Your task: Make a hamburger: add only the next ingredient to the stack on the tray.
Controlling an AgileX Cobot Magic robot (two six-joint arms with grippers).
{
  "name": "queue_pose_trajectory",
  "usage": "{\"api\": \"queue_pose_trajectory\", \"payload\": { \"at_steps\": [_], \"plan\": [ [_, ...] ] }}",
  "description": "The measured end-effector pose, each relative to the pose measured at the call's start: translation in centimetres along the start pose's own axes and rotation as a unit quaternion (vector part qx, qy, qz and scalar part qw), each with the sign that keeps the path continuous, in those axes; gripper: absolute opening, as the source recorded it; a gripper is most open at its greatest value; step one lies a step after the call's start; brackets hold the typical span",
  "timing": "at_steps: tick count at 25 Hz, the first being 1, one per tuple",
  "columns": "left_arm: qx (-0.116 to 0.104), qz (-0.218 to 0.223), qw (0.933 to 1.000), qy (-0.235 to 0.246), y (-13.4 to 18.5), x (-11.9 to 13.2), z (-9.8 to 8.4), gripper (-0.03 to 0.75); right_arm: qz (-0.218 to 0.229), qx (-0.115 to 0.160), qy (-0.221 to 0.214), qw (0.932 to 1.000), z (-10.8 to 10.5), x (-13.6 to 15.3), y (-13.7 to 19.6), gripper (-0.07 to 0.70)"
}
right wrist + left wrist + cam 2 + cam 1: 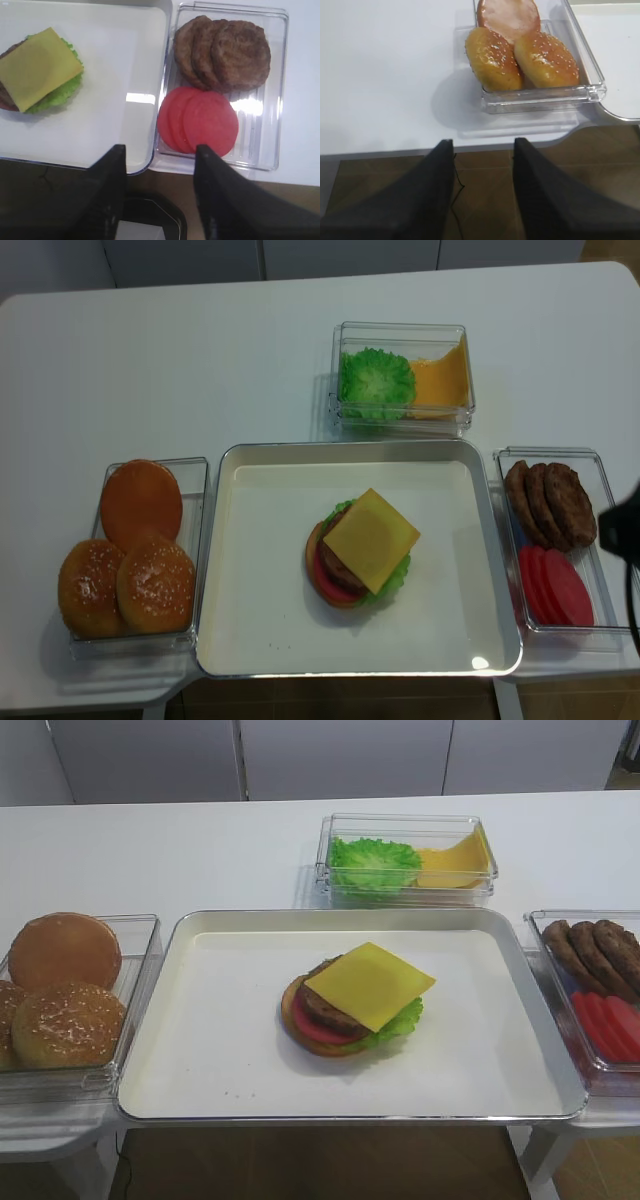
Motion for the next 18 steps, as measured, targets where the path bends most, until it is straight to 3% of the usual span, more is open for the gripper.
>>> {"api": "queue_pose_trajectory", "payload": {
  "at_steps": [12, 18],
  "plan": [
    [0.0, 0.0, 1.0, 0.0, 0.0, 0.0, 0.0, 0.298, -0.086, -0.016, -0.019, 0.9959, -1.8, -2.9, 8.4, 0.331],
    [0.0, 0.0, 1.0, 0.0, 0.0, 0.0, 0.0, 0.299, -0.141, -0.042, -0.029, 0.9887, -2.6, -3.5, 11.9, 0.331]
  ]
}}
Point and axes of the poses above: a point on each arm's last joint axis where the gripper is mounted, x pointing out along that axis toward the gripper, z along the wrist's bending axis when the last joint is at zero, y = z × x, the point moved 6 cm from there along x, pointing out along that axis toward the gripper, and after that the axes turned 8 degrees about x, right-handed, at the moved point
